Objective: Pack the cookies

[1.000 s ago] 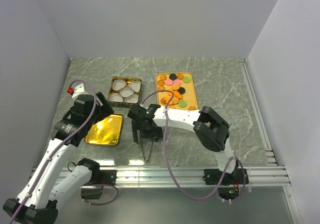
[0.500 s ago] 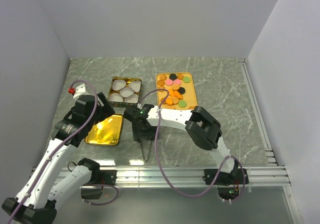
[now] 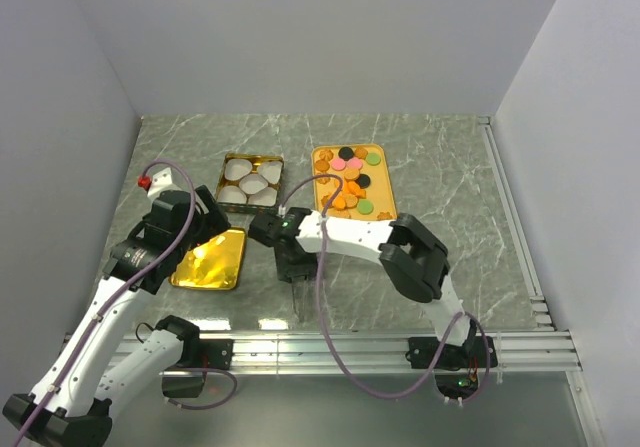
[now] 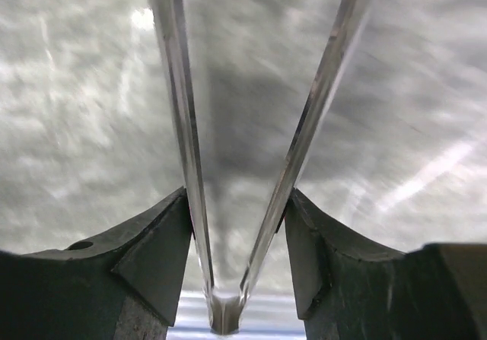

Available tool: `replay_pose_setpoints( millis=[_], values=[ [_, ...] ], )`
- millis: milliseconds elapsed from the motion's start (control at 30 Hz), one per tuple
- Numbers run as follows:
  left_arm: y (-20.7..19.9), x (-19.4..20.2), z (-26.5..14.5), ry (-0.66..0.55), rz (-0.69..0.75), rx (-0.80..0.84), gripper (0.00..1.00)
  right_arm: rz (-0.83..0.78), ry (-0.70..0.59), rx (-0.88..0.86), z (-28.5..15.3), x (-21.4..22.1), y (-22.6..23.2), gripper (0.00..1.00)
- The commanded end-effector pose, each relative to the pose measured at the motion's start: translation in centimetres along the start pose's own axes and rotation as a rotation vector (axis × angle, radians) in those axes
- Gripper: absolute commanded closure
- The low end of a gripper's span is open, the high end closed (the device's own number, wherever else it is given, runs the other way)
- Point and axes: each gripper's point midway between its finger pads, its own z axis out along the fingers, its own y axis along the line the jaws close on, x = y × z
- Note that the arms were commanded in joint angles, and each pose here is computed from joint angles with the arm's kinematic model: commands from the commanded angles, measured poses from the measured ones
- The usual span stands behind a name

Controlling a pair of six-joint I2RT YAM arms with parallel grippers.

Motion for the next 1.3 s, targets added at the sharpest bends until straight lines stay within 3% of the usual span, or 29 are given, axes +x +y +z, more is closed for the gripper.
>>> replay_pose_setpoints(
  millis=[0, 167, 467, 733, 867, 1267],
  values=[
    [0.0, -0.7, -0.4, -0.033, -0.024, 0.0, 0.01, 0.008, -0.113, -0.013, -7.2, -1.4, -2.6, 0.43],
    [0.2, -0.9, -0.7, -0.048, -0.035, -0.001, 0.01, 0.025, -0.165, -0.046, -11.6, -1.4, -5.6, 0.4],
    [0.4, -1.2, -1.1, -0.07, -0.053, 0.0, 0.01, 0.04, -0.176, -0.049, -14.0, 0.7, -10.3, 0.39],
    [0.2, -1.2, -1.1, -0.07, -0.053, 0.01, 0.01, 0.198, -0.241, -0.027, -14.8, -4.3, -17.6, 0.41],
    [0.1, -1.0, -1.1, -0.063, -0.044, 0.02, 0.01, 0.188, -0.256, -0.003, -14.7, -6.5, -19.8, 0.42],
    [-0.6, -0.5, -0.5, -0.036, -0.019, 0.042, 0.0, 0.151, -0.228, -0.067, -13.6, -11.4, -18.3, 0.42]
  ],
)
